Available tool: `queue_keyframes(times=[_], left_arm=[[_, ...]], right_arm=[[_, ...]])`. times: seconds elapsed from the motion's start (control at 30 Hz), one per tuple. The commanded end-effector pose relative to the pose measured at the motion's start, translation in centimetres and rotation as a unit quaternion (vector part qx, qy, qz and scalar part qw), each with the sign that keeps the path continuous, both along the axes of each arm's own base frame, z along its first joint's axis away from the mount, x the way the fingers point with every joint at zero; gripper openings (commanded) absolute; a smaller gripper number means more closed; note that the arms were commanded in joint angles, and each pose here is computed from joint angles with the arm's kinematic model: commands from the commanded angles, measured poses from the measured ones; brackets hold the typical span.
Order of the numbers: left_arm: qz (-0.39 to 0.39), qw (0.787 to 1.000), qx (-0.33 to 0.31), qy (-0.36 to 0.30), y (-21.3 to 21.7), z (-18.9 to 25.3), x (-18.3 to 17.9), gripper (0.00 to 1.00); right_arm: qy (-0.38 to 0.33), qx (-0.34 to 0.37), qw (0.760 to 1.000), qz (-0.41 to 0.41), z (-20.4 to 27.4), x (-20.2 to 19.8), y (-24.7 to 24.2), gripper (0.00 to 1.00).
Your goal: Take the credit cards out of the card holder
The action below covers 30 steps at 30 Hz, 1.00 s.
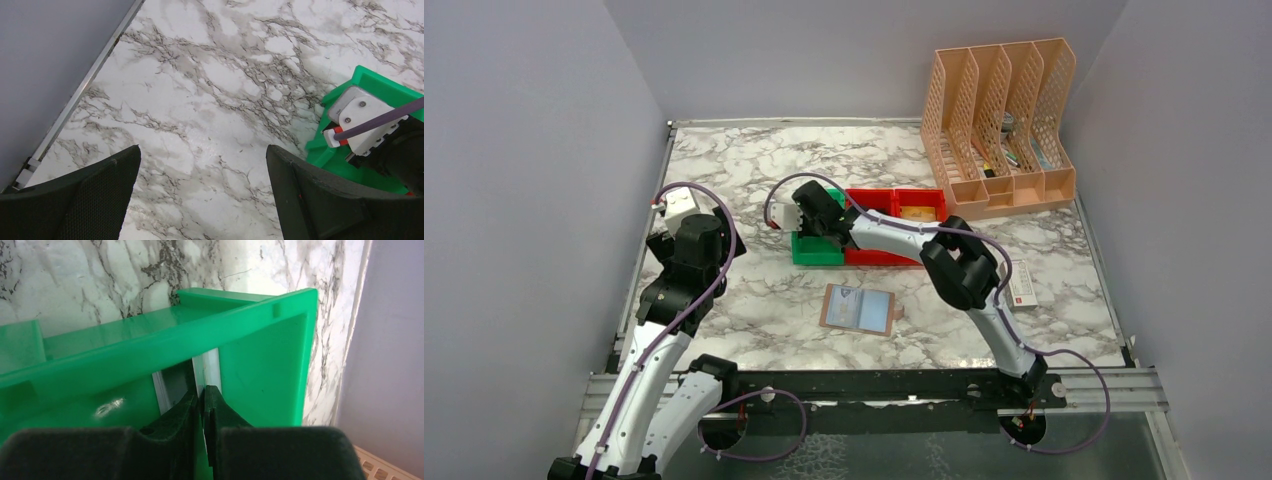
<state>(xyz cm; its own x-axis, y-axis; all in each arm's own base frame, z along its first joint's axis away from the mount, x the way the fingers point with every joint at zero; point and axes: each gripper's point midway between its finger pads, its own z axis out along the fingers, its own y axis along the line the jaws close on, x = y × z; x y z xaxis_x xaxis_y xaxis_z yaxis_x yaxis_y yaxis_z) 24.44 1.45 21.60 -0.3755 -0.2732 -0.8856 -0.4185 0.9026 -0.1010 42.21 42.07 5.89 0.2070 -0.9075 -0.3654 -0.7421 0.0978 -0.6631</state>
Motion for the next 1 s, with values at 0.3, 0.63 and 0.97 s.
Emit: queue_keyframes(times=[0.3, 0.63, 0.97], left_arm=[[0.011, 1.000, 0.003, -0.002, 0.4, -0.1, 0.0, 0.99], [0.008, 1.000, 0.002, 0.001, 0.3, -0.3, 0.1, 0.99], [0.006, 1.000, 0.002, 0.003, 0.2, -0.4, 0.1, 0.99]], right_arm=[[0.013, -0.017, 1.000, -0.009, -1.4, -0.1, 0.1, 0.21], [0.014, -0.004, 1.000, -0.013, -0.5, 0.0, 0.0, 0.38], [0.041, 0.033, 0.999, 0.005, 0.7, -0.9, 0.9, 0.39]])
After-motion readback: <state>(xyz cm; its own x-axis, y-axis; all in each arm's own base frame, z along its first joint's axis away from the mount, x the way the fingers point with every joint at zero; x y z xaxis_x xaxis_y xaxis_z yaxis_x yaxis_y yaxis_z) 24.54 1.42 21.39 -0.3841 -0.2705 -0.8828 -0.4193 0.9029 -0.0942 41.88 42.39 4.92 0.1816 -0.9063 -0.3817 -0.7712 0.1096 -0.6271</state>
